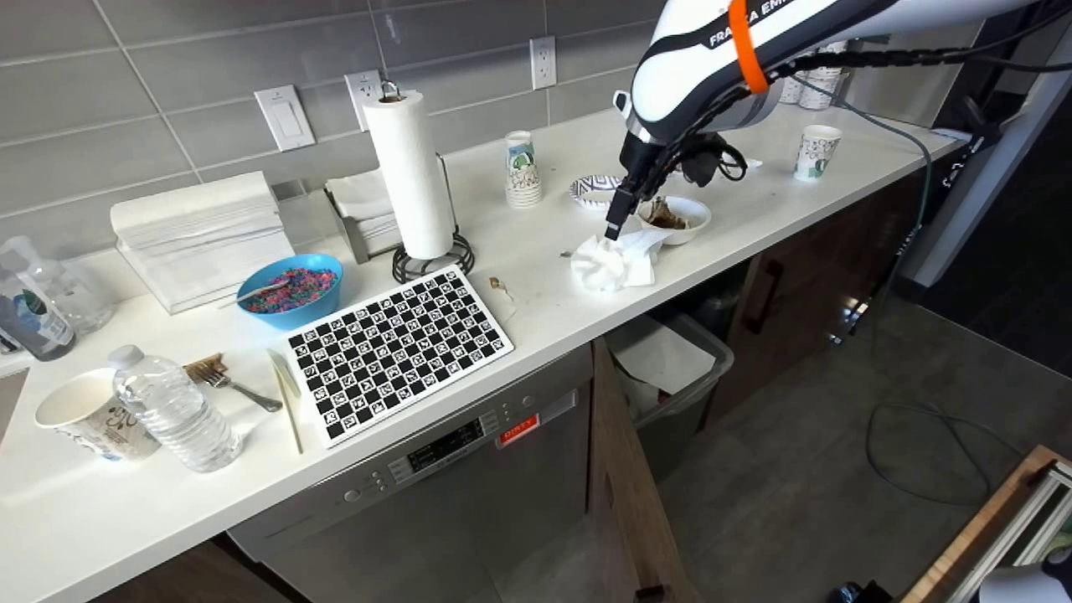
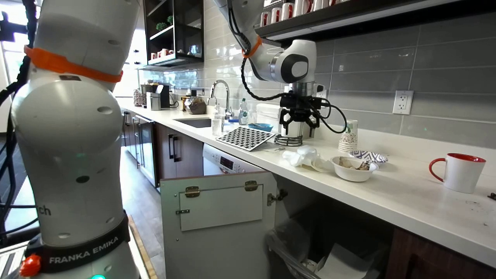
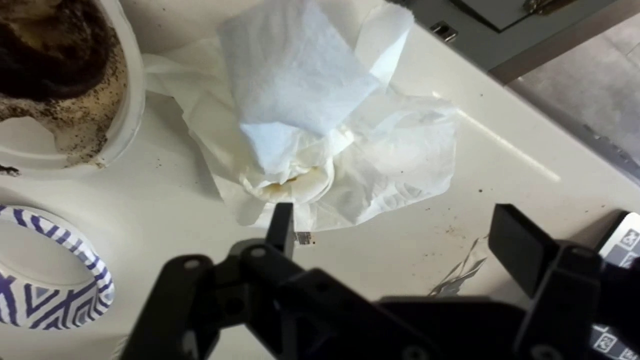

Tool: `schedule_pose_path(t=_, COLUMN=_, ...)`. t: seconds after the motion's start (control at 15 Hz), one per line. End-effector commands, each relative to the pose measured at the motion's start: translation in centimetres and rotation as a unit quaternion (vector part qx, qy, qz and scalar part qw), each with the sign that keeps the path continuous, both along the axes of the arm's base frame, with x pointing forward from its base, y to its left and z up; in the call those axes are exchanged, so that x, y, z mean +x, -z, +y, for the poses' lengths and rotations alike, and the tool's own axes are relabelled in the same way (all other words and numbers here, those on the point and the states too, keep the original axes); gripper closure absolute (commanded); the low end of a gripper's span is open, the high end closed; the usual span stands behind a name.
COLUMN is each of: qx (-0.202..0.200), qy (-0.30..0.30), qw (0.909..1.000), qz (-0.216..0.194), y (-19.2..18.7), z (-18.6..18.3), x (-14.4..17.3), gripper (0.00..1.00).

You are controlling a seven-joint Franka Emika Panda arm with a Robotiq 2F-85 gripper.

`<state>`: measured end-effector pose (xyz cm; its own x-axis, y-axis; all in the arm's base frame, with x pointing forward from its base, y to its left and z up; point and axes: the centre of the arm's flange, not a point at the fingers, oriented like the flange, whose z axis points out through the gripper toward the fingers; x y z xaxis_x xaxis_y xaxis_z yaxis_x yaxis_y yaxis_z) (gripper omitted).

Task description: Put the paper towel into the bin

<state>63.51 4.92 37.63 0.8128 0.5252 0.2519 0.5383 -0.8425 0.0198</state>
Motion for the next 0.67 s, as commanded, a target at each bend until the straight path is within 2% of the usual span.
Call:
schedule_pose_path(t=0.0, qx=-0.015, qy=0.098, qw=0.9949, qz=-0.017, y=1.7, z=3.0, x=0.2, gripper=0.0)
schedule_pose_path(t=0.2, qx=-0.024, qy=0.174, qw=0.9842, qz=-0.026, y=2.7, z=3.6, x=0.3, gripper=0.0)
schedule_pose_path(t=0.33, qx=-0.032, qy=0.224, qw=0.9735, qz=-0.029, y=3.6, z=3.4, x=0.5, gripper=0.0)
schedule_pose_path(t=0.47, qx=-0.043, qy=0.276, qw=0.9599, qz=-0.025, y=4.3, z=2.9, x=0.6, gripper=0.0)
schedule_pose_path(t=0.6, qx=-0.05, qy=0.33, qw=0.9424, qz=-0.025, y=5.0, z=2.3, x=0.8, gripper=0.0)
